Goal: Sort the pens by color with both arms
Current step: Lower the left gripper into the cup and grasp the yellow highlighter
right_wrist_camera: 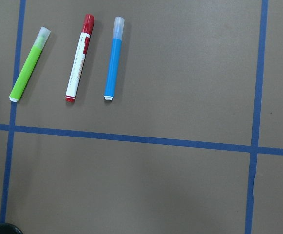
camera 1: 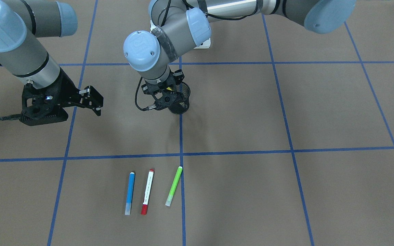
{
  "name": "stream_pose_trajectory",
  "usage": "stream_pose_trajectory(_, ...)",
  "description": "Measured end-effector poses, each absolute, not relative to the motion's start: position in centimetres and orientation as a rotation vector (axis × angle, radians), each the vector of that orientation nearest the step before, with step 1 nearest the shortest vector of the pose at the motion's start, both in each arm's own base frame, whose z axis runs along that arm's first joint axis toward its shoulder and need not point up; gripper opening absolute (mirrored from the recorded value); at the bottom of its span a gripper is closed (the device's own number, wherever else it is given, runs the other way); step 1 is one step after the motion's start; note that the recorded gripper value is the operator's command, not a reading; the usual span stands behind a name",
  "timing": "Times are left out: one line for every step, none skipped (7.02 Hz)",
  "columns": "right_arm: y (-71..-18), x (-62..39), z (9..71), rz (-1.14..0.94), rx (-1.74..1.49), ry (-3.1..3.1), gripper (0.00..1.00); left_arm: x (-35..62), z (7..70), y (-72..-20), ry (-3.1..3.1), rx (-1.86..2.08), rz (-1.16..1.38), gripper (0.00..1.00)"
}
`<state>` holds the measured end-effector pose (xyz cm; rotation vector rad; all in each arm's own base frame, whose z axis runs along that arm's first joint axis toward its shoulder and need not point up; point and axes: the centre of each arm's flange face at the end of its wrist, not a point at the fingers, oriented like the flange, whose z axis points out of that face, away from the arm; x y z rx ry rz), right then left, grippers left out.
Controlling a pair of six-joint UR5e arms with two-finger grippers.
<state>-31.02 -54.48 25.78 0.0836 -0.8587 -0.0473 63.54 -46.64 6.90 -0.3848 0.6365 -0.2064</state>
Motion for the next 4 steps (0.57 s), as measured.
stream_pose_trajectory(-54.48, -31.04, 25.79, -0.047, 0.083, -0.858, 0.99, 63.67, 7.00, -46.48, 0.635, -0.386, -0.204, 0.40)
stream_pose_trajectory(-54.45, -31.08, 25.79, -0.048, 0.083, -0.859, 0.99, 63.77, 7.11, -46.36, 0.633, -0.387, -0.201, 0.37)
stream_pose_trajectory(-54.42, -31.14, 25.79, -0.048, 0.082, -0.859, 0.99, 63.93, 7.24, -46.17, 0.632, -0.387, -0.196, 0.29)
stream_pose_trajectory(-54.39, -31.15, 25.76, -0.048, 0.082, -0.859, 0.99, 64.05, 7.27, -45.99, 0.632, -0.388, -0.193, 0.20)
